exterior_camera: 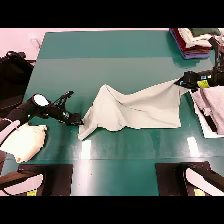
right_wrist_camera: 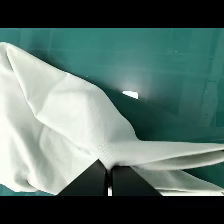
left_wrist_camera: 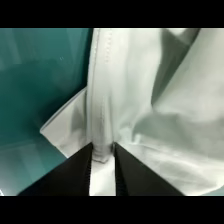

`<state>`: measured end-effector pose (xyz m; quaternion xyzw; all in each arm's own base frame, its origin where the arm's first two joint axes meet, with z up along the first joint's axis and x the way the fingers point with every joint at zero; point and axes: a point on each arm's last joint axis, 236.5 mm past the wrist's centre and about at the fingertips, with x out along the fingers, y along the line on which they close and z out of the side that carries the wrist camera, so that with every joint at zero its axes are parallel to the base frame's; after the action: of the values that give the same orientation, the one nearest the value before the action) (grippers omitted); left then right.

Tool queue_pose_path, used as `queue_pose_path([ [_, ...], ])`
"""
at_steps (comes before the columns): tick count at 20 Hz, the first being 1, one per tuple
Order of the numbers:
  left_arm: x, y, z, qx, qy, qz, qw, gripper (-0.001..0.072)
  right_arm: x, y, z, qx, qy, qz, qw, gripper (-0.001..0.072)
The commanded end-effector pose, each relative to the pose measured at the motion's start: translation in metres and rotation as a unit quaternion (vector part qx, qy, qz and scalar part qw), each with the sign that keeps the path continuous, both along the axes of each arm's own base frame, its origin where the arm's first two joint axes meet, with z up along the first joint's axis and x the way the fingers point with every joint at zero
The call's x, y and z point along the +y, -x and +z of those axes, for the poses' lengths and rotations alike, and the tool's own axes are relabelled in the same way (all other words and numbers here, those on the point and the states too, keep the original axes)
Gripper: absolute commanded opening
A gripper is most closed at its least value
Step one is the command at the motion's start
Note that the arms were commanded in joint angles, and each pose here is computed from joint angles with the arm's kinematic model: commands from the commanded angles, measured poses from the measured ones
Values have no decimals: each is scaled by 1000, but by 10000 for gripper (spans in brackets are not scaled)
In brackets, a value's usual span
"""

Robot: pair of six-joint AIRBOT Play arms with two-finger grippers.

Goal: Fold the shirts.

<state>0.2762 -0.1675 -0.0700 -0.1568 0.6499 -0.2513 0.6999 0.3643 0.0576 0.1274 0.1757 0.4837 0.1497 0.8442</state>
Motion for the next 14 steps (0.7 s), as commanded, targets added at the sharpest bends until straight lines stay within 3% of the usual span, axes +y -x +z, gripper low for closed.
queue_pose_path([
  [1,0,8,-7,7,2,-3,1000,188,0,0,0,1,-1,-1,1000,14],
  [3,0,8,-9,7,1,0,1000,162,0,0,0,1,-1,-1,1000,14],
  [4,-1,8,-5,8,3,-6,1000,24,0,0,0,1,-1,-1,1000,14],
  [10,-14,-43,91,-100,27,-39,994,25,-25,-4,1,-3,0,-37,999,17],
  [11,-16,-51,110,-121,31,-45,991,25,-39,-6,2,-4,0,-56,998,180],
  [12,-18,-57,124,-137,33,-49,989,25,-54,-5,1,0,0,-75,997,414],
  [14,-19,-68,148,-168,36,-50,984,25,-87,15,-9,36,-4,-105,994,441],
])
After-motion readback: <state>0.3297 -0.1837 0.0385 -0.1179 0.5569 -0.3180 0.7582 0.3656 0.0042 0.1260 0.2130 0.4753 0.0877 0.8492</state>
